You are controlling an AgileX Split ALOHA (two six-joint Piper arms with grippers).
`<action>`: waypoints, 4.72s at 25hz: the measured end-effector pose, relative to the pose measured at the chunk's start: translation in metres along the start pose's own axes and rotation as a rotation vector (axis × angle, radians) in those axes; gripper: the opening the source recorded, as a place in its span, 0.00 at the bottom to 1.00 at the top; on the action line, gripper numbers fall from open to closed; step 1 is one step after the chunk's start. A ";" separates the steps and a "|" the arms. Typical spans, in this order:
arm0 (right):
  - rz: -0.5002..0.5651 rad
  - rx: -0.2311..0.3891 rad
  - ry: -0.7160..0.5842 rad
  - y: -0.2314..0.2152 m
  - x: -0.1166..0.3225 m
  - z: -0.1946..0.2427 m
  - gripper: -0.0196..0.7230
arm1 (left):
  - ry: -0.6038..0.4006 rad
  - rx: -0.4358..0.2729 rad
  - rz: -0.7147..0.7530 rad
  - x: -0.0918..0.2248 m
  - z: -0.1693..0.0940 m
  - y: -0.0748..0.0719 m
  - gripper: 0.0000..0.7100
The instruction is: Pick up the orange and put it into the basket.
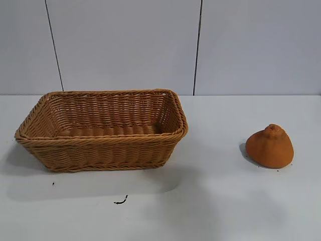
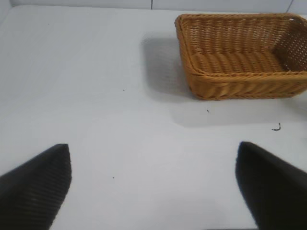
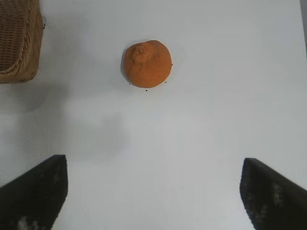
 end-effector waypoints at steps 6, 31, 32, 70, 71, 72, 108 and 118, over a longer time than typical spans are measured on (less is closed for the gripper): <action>0.016 -0.047 0.152 -0.005 -0.028 0.080 0.93 | 0.000 0.000 0.000 0.000 0.000 0.000 0.94; 0.083 -0.068 0.330 -0.006 -0.006 0.253 0.14 | 0.000 0.000 0.000 0.000 0.000 0.000 0.94; 0.084 -0.069 0.327 -0.006 -0.008 0.249 0.11 | 0.000 0.000 0.000 0.000 0.000 0.000 0.94; -0.248 -0.161 -0.057 0.146 -0.125 0.123 0.11 | 0.001 0.000 0.000 0.000 0.000 0.000 0.94; -0.269 -0.174 -0.053 0.161 -0.125 0.128 0.11 | 0.001 0.000 0.000 0.000 0.000 0.000 0.94; -0.285 -0.186 -0.051 0.174 -0.126 0.134 0.11 | 0.001 0.000 0.000 0.000 0.000 0.000 0.94; -0.302 -0.182 -0.050 0.196 -0.170 0.159 0.96 | 0.001 0.000 0.000 0.000 0.000 0.000 0.94; -0.067 -0.041 -0.028 0.049 -0.182 0.174 0.96 | 0.001 0.000 0.000 0.000 0.000 0.000 0.94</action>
Point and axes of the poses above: a point on each arm's last joint axis where the gripper is mounted, z pointing out along that axis toward the gripper, y along the wrist's bending axis when the last joint is at zero, x = y × z, the point moved 4 cm from there along z, pointing out along that axis toward the gripper, and after that the axes turned 13 degrees about -z, right-handed, at the moved point
